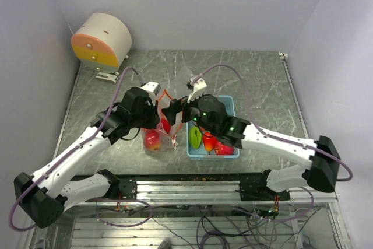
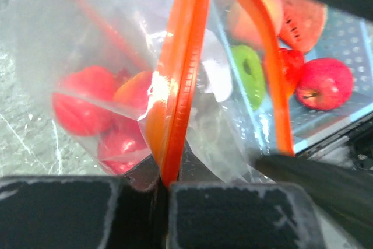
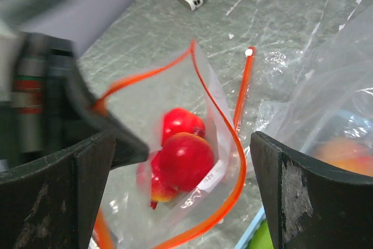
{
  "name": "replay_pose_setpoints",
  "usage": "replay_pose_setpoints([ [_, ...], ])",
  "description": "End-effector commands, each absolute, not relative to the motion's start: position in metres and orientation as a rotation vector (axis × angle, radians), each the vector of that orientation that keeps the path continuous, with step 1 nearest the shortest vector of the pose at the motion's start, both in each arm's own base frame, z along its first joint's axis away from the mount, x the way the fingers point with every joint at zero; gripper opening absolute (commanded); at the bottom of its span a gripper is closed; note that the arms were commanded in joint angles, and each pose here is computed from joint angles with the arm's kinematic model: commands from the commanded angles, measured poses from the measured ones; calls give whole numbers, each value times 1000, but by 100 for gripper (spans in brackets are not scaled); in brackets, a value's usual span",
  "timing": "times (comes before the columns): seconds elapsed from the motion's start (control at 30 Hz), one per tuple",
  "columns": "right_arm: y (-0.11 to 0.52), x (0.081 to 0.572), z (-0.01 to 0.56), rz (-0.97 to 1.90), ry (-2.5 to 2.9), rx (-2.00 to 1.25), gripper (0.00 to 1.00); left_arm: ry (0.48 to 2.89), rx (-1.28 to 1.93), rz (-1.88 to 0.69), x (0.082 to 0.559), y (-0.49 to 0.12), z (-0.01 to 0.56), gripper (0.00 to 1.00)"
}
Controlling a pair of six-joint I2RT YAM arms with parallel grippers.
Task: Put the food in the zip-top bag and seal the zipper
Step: Place the fake fruit in the zipper food storage bag, then pick up the fake fruit from the bin.
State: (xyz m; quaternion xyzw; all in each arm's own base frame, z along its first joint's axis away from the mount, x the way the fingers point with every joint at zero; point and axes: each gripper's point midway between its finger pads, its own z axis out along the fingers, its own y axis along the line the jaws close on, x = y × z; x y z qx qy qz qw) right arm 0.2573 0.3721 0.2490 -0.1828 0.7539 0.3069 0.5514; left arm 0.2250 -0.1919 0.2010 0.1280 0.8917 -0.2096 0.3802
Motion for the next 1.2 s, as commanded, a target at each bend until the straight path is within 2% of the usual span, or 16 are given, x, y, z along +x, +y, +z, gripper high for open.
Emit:
replay_pose_setpoints([
  [0.0,343,236,263,712,1828,-441,100,2285,284,-463,241,-191,187,7],
  [0.2,262,232,190,343,2104,-297,100,2272,285,-466,244,-193,186,7],
  [0.4,224,221,114,187,2352,-230,98,2259,293,-470,240,-190,193,7],
  [0.77,213,219,67,214,2473,-189,92,2235,293,-491,235,-188,199,7],
  [1.0,212,218,34,174,2548,-236,84,2241,291,-481,232,-184,197,7],
  [1.17,213,218,21,158,2578,-262,68,2227,278,-477,232,-181,201,7],
])
